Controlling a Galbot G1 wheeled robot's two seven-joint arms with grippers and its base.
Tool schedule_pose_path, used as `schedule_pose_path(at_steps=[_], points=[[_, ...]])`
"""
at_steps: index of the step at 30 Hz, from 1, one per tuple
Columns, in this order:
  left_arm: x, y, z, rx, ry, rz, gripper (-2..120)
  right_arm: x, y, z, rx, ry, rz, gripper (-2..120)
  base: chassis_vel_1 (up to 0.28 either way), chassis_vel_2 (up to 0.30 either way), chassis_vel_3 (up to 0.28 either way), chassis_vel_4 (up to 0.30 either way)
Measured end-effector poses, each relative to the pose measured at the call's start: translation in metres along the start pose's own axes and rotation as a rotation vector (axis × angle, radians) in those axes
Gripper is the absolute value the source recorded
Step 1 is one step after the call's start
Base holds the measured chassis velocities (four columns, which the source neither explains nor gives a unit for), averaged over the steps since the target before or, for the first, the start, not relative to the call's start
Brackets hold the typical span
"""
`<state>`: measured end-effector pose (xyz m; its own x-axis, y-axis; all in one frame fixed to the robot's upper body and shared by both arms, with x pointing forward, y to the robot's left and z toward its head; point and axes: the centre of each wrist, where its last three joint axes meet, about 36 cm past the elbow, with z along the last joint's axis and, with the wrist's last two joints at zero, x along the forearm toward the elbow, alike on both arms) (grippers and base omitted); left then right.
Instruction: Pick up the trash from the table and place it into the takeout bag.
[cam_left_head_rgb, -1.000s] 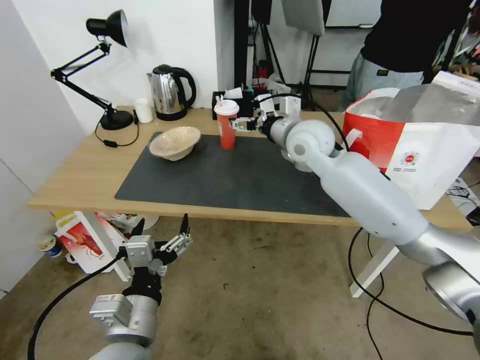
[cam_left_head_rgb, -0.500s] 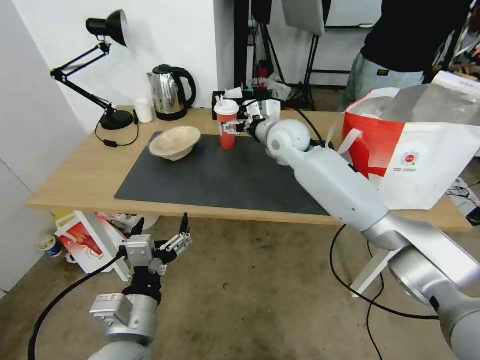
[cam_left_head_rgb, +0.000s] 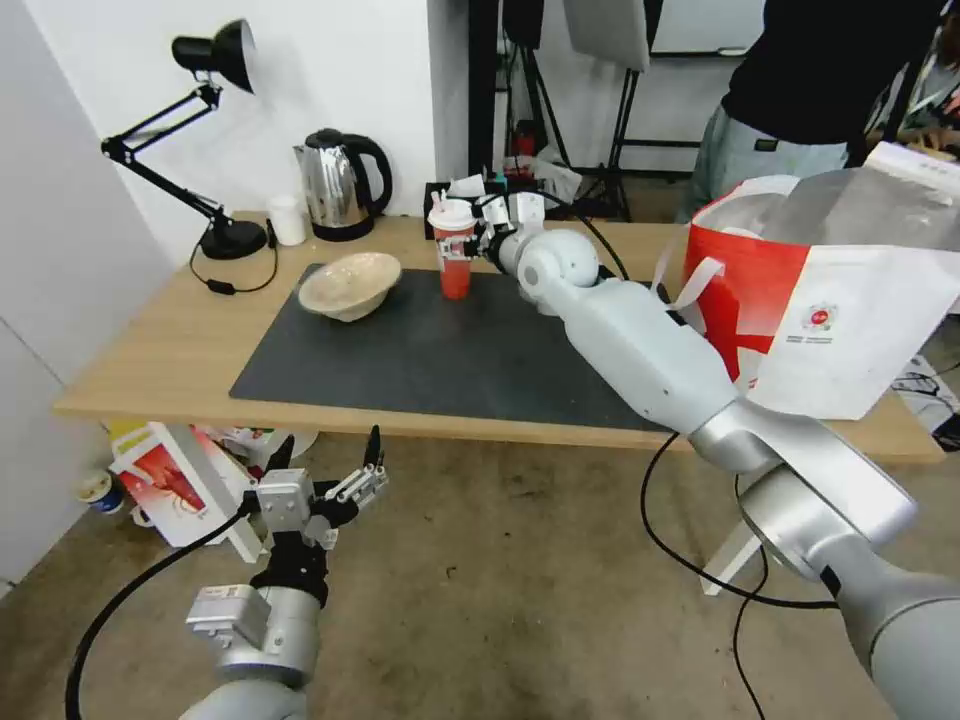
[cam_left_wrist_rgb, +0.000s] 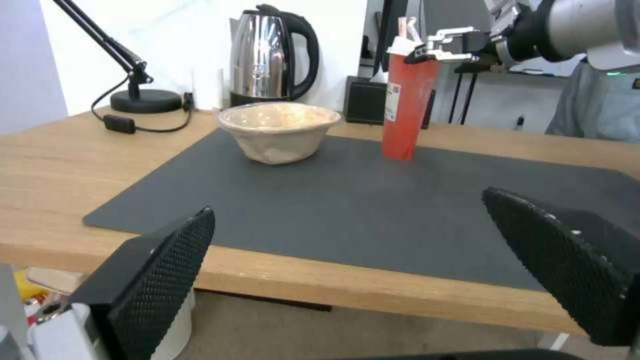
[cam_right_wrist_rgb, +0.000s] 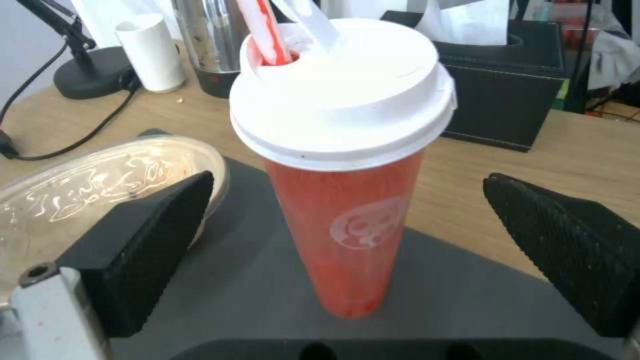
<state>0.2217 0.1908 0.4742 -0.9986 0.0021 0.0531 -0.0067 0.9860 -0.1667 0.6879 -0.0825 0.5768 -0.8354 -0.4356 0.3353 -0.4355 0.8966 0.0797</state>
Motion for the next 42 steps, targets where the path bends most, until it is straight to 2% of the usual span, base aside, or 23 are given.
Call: schedule_pose_path(at_steps=[20,25,35,38,40,42], points=[[0.002,0.000,-0.002,-0.001,-0.003,0.001,100,-0.032,-0.006,0.014,-0.003,0.004,0.005,100,0.000,0.000,0.000,0.000],[0.001,-0.002,-0.002,0.002,-0.004,0.007,100,-0.043,-0.018,0.016,-0.007,-0.004,-0.018,100,0.000,0.000,0.000,0.000],[0.001,-0.002,-0.002,0.002,-0.001,0.015,100,-0.056,-0.022,0.028,-0.017,-0.008,-0.096,100,0.000,0.000,0.000,0.000],[0.001,-0.002,-0.001,0.002,0.000,0.015,100,-0.057,-0.022,0.028,-0.020,-0.013,-0.107,99,0.000,0.000,0.000,0.000],[0.001,-0.005,0.001,0.010,0.004,0.017,100,-0.057,-0.022,0.029,-0.024,-0.018,-0.118,89,0.000,0.000,0.000,0.000],[0.001,-0.005,0.001,0.011,0.005,0.018,100,-0.057,-0.022,0.029,-0.024,-0.018,-0.120,88,0.000,0.000,0.000,0.000]])
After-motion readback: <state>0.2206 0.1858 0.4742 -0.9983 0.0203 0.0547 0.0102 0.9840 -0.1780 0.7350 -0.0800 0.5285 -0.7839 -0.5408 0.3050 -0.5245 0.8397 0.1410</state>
